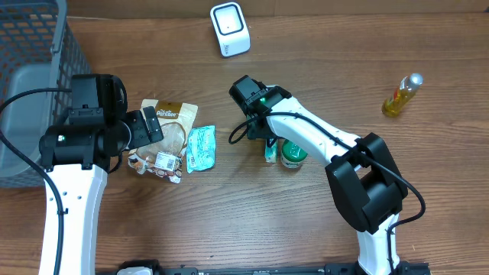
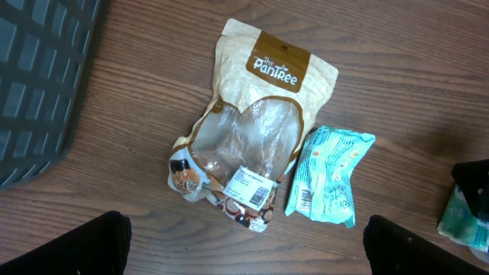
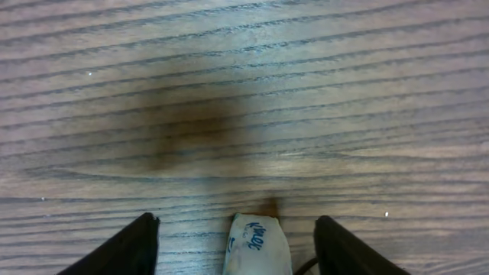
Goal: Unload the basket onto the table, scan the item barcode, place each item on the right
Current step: 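Lower the right gripper onto the Kleenex pack and close on it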
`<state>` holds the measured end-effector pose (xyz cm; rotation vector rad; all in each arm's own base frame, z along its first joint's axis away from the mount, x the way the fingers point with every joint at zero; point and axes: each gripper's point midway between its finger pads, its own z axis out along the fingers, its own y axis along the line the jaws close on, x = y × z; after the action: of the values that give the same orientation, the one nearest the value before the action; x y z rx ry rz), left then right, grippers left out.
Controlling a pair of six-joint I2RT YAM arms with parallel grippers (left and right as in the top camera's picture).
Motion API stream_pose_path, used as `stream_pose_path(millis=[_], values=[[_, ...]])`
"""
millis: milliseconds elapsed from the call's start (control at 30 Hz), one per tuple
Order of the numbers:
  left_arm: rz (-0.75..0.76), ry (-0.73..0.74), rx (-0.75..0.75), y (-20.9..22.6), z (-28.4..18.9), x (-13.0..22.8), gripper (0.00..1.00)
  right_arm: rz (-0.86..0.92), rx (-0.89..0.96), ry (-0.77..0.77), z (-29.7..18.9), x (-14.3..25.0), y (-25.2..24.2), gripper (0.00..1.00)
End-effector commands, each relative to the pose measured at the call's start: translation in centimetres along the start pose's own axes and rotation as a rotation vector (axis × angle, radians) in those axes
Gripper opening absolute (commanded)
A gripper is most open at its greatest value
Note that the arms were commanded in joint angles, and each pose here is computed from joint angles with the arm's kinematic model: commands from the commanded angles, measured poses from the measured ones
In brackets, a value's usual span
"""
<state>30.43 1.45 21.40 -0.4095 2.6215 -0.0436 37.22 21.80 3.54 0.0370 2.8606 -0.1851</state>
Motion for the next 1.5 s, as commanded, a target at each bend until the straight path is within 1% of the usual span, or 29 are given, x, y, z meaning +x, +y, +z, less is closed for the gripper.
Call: stream_pose_path(millis=[0, 100, 267, 333, 600, 833, 900, 967, 1033, 1200, 1233, 1267, 1300, 1333, 1400, 1467], values=[[0.015, -0.008, -0.001, -0.2, -0.1, -0.3, 1.0, 0.002, 0.005, 0.014, -0.2, 0.5, -0.4, 0.57], [0.015, -0.008, -0.001, -0.2, -0.1, -0.3, 0.99, -0.001, 0.008, 0.025, -0.2, 0.7, -0.5, 0.53], [0.015, -0.008, -0.001, -0.2, -0.1, -0.3, 0.99, -0.004, -0.004, 0.053, -0.2, 1.3, -0.3, 0.52], [0.015, -0.008, -0.001, -0.2, -0.1, -0.3, 1.0, -0.005, -0.005, 0.057, -0.2, 1.4, -0.4, 0.49], [0.015, -0.008, -0.001, -0.2, -0.1, -0.3, 1.0, -0.01, -0.004, 0.084, -0.2, 2.0, -0.5, 0.47], [0.015, -0.008, -0.001, -0.2, -0.1, -0.3, 1.0, -0.009, -0.005, 0.083, -0.2, 2.0, -0.5, 0.37], [0.015, -0.008, -0.001, -0.2, -0.1, -0.3, 1.0, -0.008, -0.008, 0.079, -0.2, 1.9, -0.4, 0.33], [0.015, -0.008, -0.001, -0.2, -0.1, -0.3, 0.99, -0.006, -0.017, 0.076, -0.2, 1.8, -0.2, 0.27], [0.015, -0.008, -0.001, -0.2, -0.1, -0.3, 1.0, -0.003, -0.042, 0.078, -0.2, 1.7, 0.3, 0.26], [0.015, -0.008, -0.001, -0.2, -0.1, -0.3, 0.99, 0.002, -0.076, 0.078, -0.3, 1.6, 1.0, 0.26], [0.015, -0.008, -0.001, -0.2, -0.1, -0.3, 0.99, 0.003, -0.079, 0.076, -0.3, 1.5, 1.1, 0.3], [0.015, -0.008, -0.001, -0.2, -0.1, -0.3, 1.0, 0.003, -0.079, 0.076, -0.3, 1.5, 1.1, 0.37], [0.015, -0.008, -0.001, -0.2, -0.1, -0.3, 1.0, 0.003, -0.078, 0.076, -0.3, 1.5, 1.0, 0.52], [0.015, -0.008, -0.001, -0.2, -0.1, -0.3, 1.0, 0.002, -0.076, 0.08, -0.3, 1.6, 1.0, 0.58], [0.015, -0.008, -0.001, -0.2, -0.1, -0.3, 0.99, -0.001, -0.066, 0.093, -0.3, 1.9, 0.7, 0.59], [0.015, -0.008, -0.001, -0.2, -0.1, -0.3, 1.0, -0.007, -0.05, 0.116, -0.3, 2.5, 0.3, 0.57]])
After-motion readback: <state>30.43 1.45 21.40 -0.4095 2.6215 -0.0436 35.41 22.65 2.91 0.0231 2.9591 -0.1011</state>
